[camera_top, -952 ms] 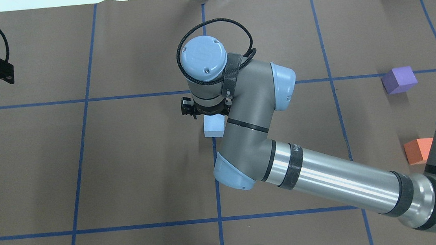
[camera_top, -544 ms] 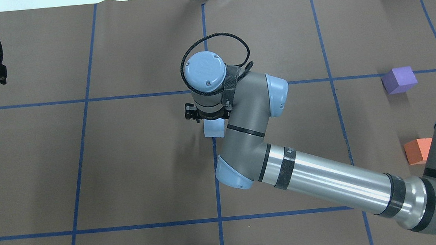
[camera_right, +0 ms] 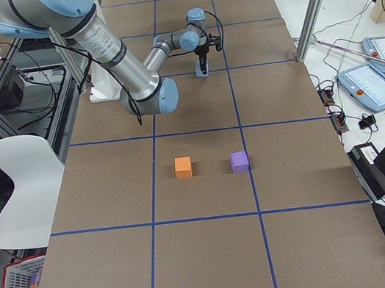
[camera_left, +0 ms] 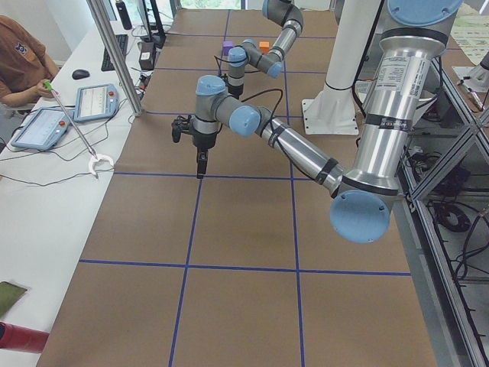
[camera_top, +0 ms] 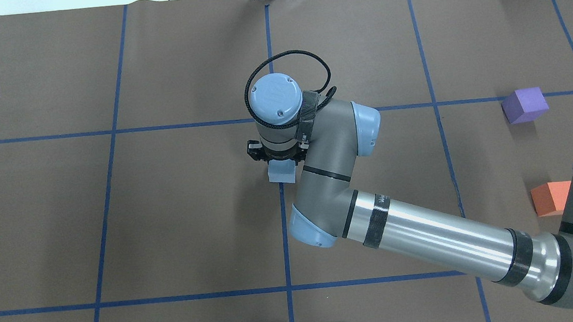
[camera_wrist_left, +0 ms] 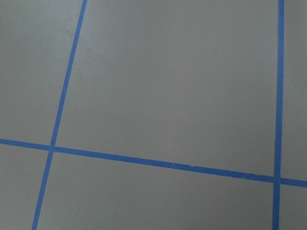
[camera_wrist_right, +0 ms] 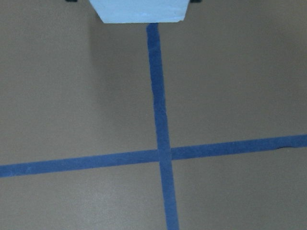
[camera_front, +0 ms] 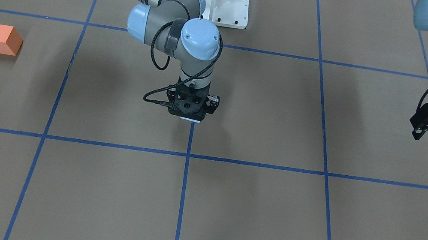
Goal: Place blue block between orange and purple blocks
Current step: 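Carry the blue cube with the right gripper toward the purple cube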
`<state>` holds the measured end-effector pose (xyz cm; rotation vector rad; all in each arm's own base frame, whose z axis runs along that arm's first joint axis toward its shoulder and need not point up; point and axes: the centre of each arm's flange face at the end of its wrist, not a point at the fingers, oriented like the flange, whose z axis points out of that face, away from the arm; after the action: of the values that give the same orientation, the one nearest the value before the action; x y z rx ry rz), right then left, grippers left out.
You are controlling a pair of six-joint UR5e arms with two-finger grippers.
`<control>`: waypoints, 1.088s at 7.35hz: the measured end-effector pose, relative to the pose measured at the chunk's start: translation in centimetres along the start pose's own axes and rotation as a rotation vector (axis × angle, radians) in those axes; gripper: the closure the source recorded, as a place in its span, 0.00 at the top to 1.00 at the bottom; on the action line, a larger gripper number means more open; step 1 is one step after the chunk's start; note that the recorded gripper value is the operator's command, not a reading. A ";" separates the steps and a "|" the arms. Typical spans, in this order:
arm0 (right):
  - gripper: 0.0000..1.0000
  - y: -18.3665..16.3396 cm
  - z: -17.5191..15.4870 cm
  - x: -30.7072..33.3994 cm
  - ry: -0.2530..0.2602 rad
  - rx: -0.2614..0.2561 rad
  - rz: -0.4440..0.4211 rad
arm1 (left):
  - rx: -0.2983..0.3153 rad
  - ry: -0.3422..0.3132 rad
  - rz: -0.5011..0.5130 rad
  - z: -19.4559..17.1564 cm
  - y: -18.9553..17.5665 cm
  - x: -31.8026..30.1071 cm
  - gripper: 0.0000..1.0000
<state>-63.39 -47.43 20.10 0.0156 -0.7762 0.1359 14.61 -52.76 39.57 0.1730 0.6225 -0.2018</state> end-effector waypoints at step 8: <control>0.00 -6.4 -22.5 26.2 0.005 0.028 -0.179 | -0.030 -0.045 0.280 1.1 0.6 -6.6 1.00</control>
<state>-28.47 -49.28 22.58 0.1115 -0.7646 -0.0232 10.17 -51.56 44.43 0.2238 0.5493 0.0731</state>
